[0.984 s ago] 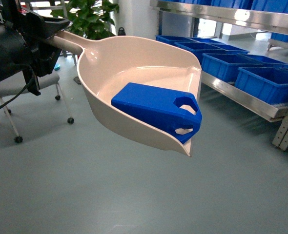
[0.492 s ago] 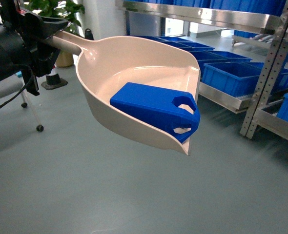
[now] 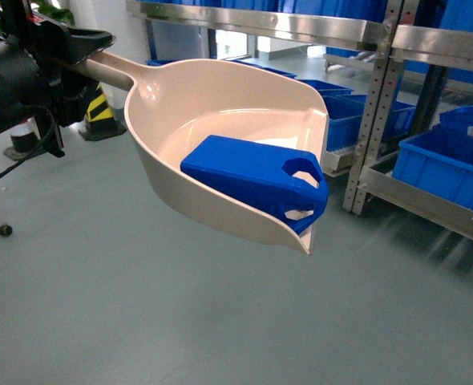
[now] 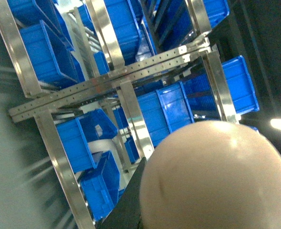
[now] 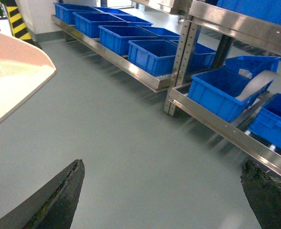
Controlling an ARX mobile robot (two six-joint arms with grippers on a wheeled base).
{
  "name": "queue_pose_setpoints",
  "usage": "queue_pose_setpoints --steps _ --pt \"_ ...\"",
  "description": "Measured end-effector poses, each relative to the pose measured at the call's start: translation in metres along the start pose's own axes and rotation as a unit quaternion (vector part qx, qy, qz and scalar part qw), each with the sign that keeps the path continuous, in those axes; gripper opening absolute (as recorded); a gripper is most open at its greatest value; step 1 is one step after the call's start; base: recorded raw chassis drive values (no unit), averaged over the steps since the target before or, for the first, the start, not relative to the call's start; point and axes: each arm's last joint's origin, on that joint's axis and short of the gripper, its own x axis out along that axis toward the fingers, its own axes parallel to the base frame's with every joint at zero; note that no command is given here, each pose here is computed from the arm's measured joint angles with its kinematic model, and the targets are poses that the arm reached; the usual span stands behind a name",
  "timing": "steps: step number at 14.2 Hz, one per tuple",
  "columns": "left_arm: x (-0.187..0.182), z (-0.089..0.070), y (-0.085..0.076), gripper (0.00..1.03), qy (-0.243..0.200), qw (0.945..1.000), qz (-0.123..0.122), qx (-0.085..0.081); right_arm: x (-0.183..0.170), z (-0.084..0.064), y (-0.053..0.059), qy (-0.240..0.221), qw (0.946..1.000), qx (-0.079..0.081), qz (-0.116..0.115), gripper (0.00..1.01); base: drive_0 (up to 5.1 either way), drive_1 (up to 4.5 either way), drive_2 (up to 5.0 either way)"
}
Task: Place part in tray to right shelf
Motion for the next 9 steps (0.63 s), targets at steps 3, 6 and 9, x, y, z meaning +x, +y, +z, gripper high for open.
queue_pose_setpoints --steps 3,6,9 --pt "0.0006 -0.0021 -0.0006 0.14 0.005 1.0000 -0.002 -0.001 0.0000 0.0000 0.0000 0.000 1.0000 0.000 0.000 0.98 -1.5 -1.50 -1.5" --pt "0.0003 -0.0011 -0.0004 0.14 0.003 1.0000 -0.001 0.000 0.0000 0.0000 0.0000 0.000 1.0000 0.000 0.000 0.98 -1.5 -1.50 -1.5" --pt "0.0003 -0.0011 -0.0004 0.14 0.003 1.0000 -0.001 0.000 0.0000 0.0000 0.0000 0.000 1.0000 0.000 0.000 0.98 -1.5 -1.53 -1.5"
